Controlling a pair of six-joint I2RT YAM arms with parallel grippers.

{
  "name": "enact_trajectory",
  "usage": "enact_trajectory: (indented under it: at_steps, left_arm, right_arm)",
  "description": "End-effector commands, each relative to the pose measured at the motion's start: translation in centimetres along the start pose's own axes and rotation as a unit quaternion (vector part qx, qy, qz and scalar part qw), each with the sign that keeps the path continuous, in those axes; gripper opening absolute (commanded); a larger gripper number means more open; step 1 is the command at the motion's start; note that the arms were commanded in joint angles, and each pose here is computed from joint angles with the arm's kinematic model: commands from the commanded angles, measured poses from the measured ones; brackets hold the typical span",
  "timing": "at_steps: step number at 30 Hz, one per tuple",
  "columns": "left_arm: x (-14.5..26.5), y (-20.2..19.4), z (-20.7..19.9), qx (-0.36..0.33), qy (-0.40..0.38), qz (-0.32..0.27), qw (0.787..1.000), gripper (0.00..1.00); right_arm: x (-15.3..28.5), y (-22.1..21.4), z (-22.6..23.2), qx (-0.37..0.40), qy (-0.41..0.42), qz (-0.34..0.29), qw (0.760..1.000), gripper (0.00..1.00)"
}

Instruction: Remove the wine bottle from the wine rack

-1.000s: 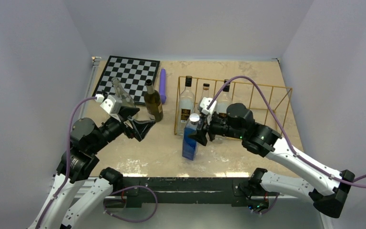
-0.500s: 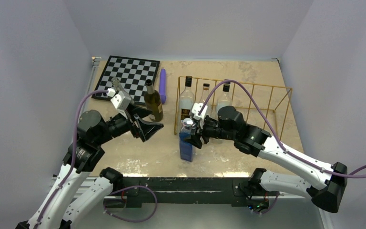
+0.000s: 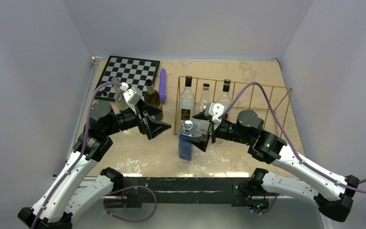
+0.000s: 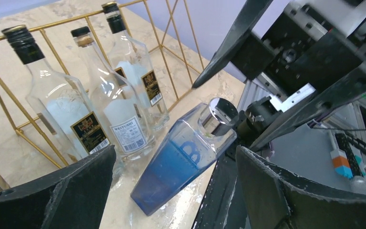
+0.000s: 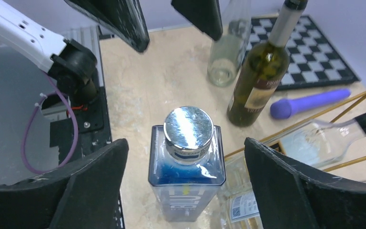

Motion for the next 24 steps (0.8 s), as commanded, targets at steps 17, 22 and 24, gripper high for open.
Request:
enact_trajectory:
  at_steps: [17, 22, 24]
  left_arm:
    - [-4.8, 0.6, -3.6, -0.117, -0.012, 0.065, 0.991, 0.77]
    - [-6.5, 0.2, -3.7, -0.115, -0.001, 0.084, 0.99, 0.71]
    - [-6.9, 0.1, -4.0, -0.117, -0.011, 0.085, 0.989, 0.69]
  right_arm:
    - [9.3, 3.0, 0.2, 0.01, -0.153, -0.084, 0.985, 0.99]
    - [9.9, 2.8, 0.3, 0.01, -0.159, -0.083, 0.984, 0.99]
    - [9.9, 2.8, 0.3, 0.012, -0.156, -0.079, 0.985, 0.99]
Point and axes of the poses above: each gripper's point midway between its finger pads, its own x axis back along the fingers, its own z axis along the line the jaws close on, y = z × x, the point moved 10 cm from there along x, back along the fingers, and after that the axes turned 14 degrees about x, right-handed, at the moved point
